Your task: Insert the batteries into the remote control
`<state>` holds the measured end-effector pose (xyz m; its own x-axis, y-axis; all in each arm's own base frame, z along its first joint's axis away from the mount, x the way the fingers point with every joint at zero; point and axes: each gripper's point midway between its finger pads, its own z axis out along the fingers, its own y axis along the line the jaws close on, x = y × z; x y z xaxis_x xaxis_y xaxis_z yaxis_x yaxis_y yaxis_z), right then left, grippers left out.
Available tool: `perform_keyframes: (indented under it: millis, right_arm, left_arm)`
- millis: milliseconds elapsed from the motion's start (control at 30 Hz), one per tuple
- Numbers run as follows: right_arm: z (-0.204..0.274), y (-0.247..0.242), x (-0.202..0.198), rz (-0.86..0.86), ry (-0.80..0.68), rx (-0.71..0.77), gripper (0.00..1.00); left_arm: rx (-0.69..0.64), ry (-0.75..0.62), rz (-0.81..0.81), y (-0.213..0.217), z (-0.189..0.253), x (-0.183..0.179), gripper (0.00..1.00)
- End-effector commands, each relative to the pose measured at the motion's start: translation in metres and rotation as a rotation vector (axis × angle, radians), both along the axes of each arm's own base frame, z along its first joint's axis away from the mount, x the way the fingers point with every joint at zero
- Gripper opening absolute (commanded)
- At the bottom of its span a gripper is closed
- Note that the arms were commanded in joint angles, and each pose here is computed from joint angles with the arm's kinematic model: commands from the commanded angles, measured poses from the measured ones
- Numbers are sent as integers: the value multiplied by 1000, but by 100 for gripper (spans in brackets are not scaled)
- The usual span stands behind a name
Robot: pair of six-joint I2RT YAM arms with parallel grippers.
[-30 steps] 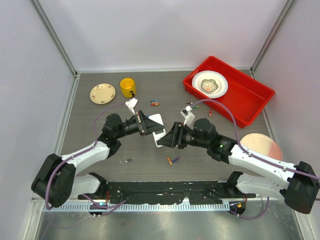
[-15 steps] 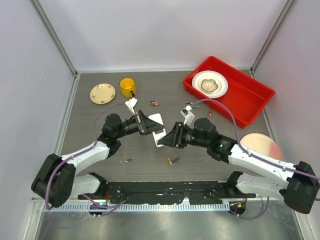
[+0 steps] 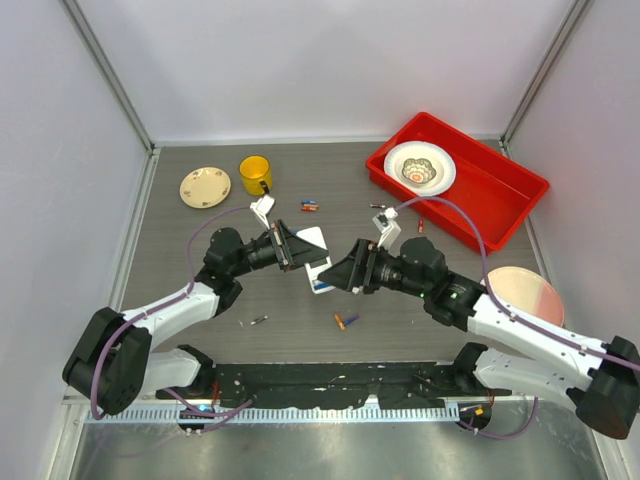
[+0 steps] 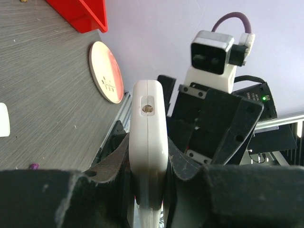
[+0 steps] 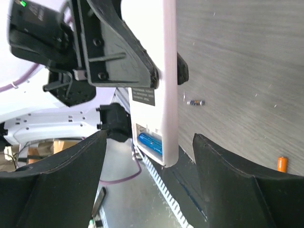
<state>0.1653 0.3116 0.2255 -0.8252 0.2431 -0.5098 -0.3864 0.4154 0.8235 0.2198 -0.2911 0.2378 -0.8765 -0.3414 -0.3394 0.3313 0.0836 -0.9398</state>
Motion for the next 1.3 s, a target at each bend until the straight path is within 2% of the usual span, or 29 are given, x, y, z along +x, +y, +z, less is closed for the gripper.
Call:
perform_keyframes:
  millis: [0,33,167,400,500,600,633,700,767,800,833,867,900,967,1067,1167,1267]
  right_arm:
    - [47,-26,24,-170,-141,35,79]
    - [48,-46,40,-301,-182,-10,79]
    - [9,-95,59,-517,-184,-236,77]
    - [-56,-101,75,-509,-157,-535,70]
    - [-72,-88,89,-490,-175,-584,69]
    - [-68,-65,108,-485,-215,-537,69]
    - [-82,-57,115,-482,-203,-561,69]
    - [-65,-41,138,-519,-244,-527,69]
    - [-78,-33,159,-555,-257,-587,70]
    - [-64,-25,173,-575,-286,-577,70]
    - [-63,-21,181,-571,-315,-602,70]
    - [-82,-13,191,-550,-303,-640,73]
    - [-69,0,204,-535,-314,-604,73]
    - [-82,19,226,-458,-260,-603,73]
    - [-109,42,236,-360,-194,-569,76]
    - [-115,60,242,-327,-186,-521,79]
    - [-137,70,247,-299,-155,-546,83]
  left_arm:
    - [-37,-65,0,1,12,-3,0]
    - [-37,-64,7,1,12,-2,0]
    - [-31,-63,49,7,9,-1,0]
    - [1,-42,199,40,-4,4,0]
    - [14,-47,213,54,-2,-2,0]
    - [17,-63,252,70,3,-7,0]
    - [17,-69,262,73,4,-9,0]
    - [21,-75,280,78,4,-10,0]
    - [25,-73,271,78,3,-12,0]
    - [26,-68,265,77,1,-12,0]
    - [19,-53,251,76,0,-14,0]
    - [6,-62,243,75,2,-15,0]
    - [-1,-53,236,74,1,-14,0]
    - [-30,-62,214,73,5,-18,0]
    - [-45,-93,205,75,11,-23,0]
    - [-68,-146,196,78,21,-34,0]
    - [-100,-164,176,78,25,-41,0]
